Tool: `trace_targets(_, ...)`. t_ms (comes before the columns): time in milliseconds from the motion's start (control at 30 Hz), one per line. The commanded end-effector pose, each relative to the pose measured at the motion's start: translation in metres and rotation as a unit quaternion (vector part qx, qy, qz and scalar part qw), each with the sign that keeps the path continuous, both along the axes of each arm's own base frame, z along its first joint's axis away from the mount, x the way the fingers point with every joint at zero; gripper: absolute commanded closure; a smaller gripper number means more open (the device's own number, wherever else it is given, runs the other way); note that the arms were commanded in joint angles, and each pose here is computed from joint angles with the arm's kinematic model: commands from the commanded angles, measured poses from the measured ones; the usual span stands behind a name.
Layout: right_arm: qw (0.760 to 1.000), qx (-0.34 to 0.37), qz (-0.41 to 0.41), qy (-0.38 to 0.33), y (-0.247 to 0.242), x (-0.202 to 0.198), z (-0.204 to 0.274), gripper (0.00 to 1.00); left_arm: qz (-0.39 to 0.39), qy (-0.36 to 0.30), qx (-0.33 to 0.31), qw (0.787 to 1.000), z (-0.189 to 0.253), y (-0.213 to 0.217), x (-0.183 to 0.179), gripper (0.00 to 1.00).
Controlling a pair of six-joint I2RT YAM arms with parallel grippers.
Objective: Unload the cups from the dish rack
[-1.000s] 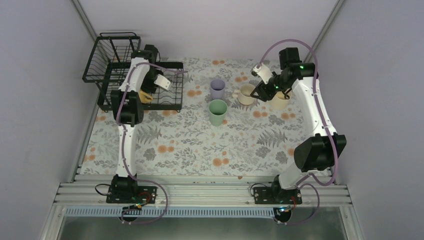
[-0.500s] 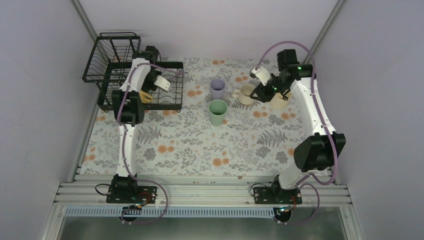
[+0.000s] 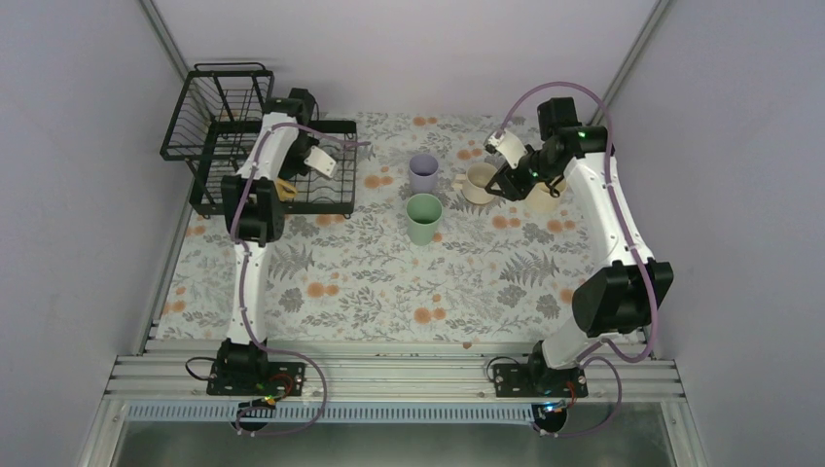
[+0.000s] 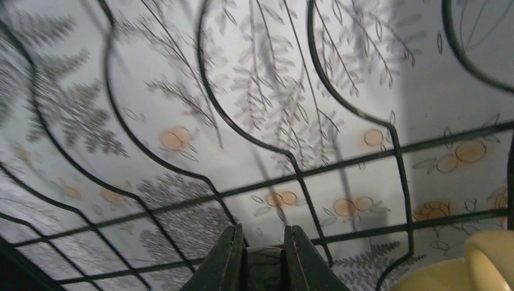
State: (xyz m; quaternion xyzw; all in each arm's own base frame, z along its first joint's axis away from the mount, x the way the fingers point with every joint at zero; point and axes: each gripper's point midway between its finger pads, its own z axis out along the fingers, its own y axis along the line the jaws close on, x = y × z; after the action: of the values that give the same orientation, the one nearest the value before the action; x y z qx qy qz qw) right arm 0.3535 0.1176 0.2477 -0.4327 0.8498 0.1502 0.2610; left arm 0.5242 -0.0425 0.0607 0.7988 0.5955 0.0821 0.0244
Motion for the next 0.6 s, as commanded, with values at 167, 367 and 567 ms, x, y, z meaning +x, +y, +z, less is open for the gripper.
trace_targets(167,0.999,0.024,-0.007,-0.03,0.008,-0.002,0.02,0.56,-0.065,-0.114,-0.096,0.987,0.099,-0.086,0.01,0.98)
trace_targets(367,0.999,0.026,-0.016,-0.043,0.006,0.001,0.022,0.54,-0.086,-0.187,-0.207,0.956,0.188,-0.129,-0.006,0.98)
trace_targets(567,0.998,0.042,-0.008,-0.051,0.012,0.002,0.025,0.54,-0.074,-0.249,-0.328,0.908,0.275,-0.149,-0.026,0.97)
